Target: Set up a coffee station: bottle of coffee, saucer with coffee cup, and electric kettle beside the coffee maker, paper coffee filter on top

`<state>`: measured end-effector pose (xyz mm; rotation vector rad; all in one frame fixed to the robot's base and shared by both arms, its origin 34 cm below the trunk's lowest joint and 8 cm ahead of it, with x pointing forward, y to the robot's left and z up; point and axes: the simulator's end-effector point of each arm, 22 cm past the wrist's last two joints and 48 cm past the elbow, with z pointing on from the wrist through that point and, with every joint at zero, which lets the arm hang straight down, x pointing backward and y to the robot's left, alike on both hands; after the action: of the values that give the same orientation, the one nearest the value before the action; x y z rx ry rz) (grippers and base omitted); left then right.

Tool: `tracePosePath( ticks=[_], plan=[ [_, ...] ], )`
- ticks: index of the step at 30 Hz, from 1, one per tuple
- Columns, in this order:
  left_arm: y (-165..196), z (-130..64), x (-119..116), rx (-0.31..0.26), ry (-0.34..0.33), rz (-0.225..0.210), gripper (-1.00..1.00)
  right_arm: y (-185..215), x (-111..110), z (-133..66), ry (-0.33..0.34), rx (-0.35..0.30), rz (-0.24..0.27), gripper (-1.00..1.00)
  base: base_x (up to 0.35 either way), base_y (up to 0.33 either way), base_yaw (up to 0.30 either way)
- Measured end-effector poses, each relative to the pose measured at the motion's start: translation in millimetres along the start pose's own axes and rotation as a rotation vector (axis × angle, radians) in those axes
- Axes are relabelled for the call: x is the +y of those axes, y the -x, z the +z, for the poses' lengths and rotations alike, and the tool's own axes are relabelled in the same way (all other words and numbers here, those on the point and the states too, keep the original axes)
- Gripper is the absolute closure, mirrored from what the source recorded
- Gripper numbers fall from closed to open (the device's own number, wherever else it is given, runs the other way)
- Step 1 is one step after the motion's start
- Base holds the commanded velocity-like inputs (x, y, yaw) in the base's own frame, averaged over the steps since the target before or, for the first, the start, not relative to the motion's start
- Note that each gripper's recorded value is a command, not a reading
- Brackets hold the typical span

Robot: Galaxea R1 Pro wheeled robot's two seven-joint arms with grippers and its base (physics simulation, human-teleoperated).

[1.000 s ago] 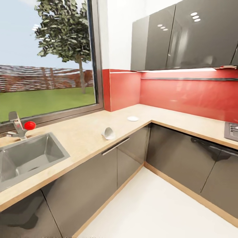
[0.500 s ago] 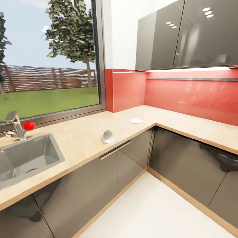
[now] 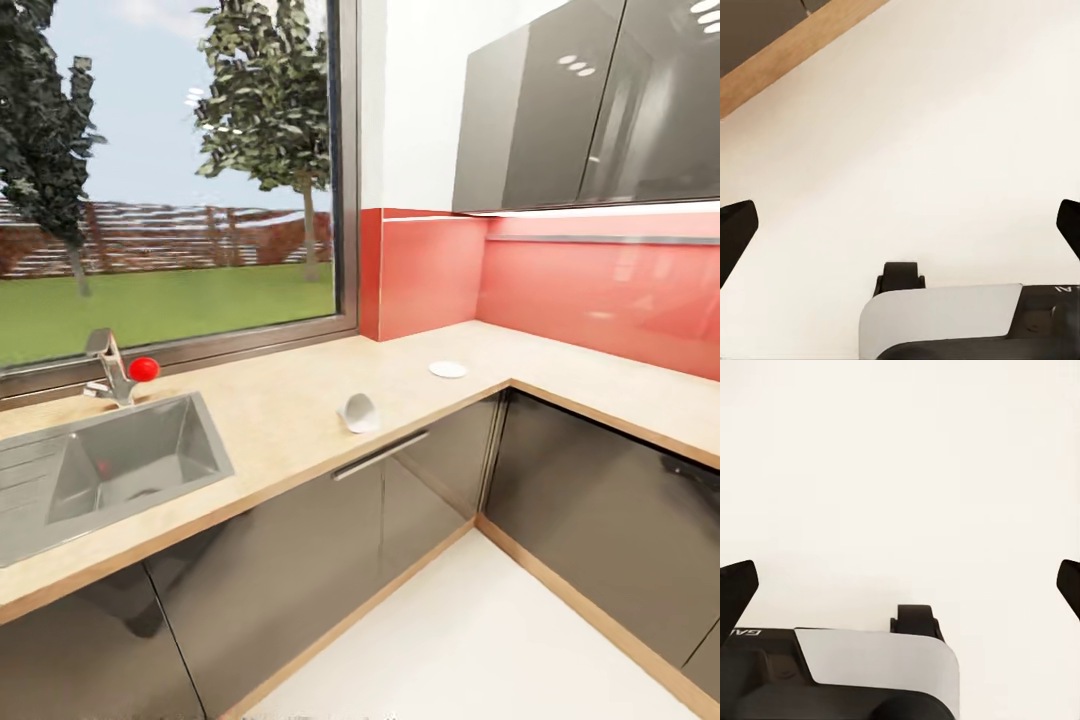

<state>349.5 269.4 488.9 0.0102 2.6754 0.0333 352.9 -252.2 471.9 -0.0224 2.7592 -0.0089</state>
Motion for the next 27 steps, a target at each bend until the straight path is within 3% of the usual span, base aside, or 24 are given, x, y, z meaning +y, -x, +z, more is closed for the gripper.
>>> tracePosePath(
  ticks=[8, 22, 25, 26, 27],
  plan=[
    [0.0, 0.0, -0.2, 0.0, 0.0, 0.0, -1.0, -0.7, -0.1, 0.0, 0.001, 0.002, -0.001, -1.0, -0.052, -0.116, 0.143],
    [-0.1, -0.1, -1.3, 0.0, -0.002, 0.001, -1.0, 0.9, -4.9, -0.1, -0.004, -0.001, 0.001, -1.0, -0.002, -0.006, 0.015],
    [5.9, -0.2, -10.2, -0.012, -0.016, 0.002, -1.0, 19.7, -7.6, -0.3, -0.01, -0.041, 0.004, -1.0, 0.0, 0.0, 0.0],
    [6.8, -0.2, -13.4, -0.016, -0.02, 0.0, -1.0, 37.4, -8.9, -1.3, -0.013, -0.079, 0.008, -1.0, 0.0, 0.0, 0.0],
    [12.2, -0.8, -28.3, -0.044, -0.038, -0.009, -1.0, 75.6, -26.7, -6.2, -0.038, -0.161, 0.033, -1.0, 0.0, 0.0, 0.0]
  ],
)
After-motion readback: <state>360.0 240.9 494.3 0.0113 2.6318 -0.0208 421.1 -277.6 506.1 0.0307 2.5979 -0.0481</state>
